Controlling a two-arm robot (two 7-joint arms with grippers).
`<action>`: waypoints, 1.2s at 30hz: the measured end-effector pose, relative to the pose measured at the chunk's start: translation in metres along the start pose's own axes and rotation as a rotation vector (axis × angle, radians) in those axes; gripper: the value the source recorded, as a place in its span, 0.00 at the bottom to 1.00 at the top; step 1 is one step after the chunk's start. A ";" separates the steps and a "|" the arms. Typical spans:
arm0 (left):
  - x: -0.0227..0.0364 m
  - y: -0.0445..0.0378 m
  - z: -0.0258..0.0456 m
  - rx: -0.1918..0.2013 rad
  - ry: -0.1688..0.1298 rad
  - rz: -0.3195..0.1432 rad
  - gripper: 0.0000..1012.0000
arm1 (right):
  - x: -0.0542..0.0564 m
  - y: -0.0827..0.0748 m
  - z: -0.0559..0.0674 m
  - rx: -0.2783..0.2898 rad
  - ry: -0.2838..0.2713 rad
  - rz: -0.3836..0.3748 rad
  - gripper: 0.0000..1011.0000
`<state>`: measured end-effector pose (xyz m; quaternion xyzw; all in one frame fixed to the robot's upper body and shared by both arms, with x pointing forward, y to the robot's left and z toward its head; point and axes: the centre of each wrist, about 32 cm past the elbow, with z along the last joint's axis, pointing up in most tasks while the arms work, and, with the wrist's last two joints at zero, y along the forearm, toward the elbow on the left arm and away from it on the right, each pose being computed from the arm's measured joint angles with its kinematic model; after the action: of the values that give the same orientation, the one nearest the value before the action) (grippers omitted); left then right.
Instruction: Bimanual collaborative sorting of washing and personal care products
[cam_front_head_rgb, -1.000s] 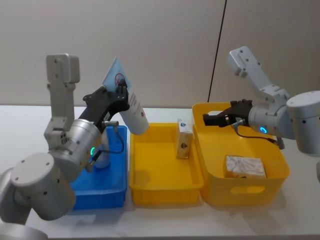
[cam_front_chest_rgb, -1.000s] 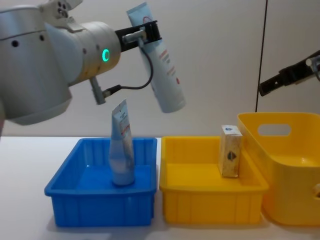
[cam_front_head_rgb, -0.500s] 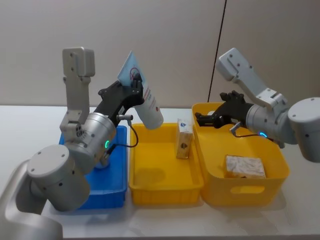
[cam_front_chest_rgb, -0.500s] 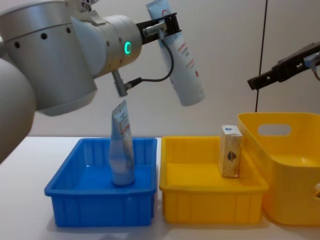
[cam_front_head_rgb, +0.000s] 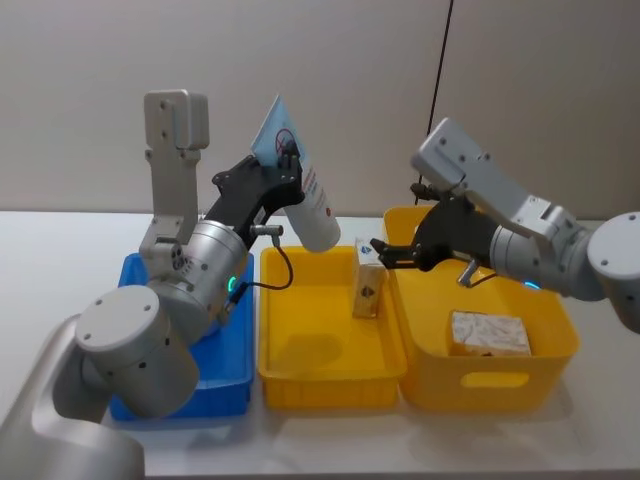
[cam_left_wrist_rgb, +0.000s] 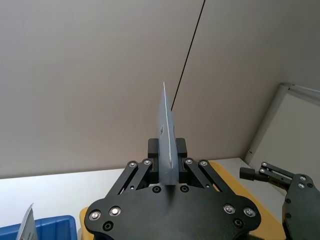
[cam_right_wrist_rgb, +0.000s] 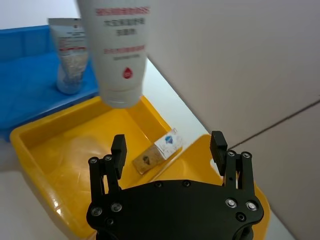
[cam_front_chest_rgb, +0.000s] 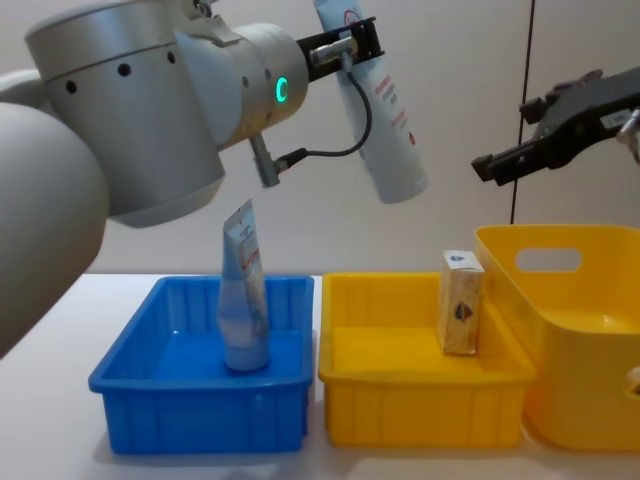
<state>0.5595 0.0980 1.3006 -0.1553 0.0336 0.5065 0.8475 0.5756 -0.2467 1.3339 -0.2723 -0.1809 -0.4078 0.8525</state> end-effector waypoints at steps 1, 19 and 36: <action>-0.0005 -0.0004 -0.0001 -0.001 -0.002 0.000 0.17 | 0.000 0.000 0.000 0.008 -0.013 0.008 0.99; -0.0014 -0.0019 -0.0034 -0.007 -0.014 0.010 0.17 | -0.001 -0.006 0.000 0.115 -0.175 0.146 0.99; 0.0024 0.0011 -0.0061 -0.004 -0.021 0.025 0.17 | -0.011 0.001 0.003 0.130 -0.085 0.078 0.99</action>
<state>0.5603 0.0987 1.2941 -0.1512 0.0257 0.5188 0.8410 0.5692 -0.2381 1.3298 -0.2403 -0.2323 -0.3499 0.8752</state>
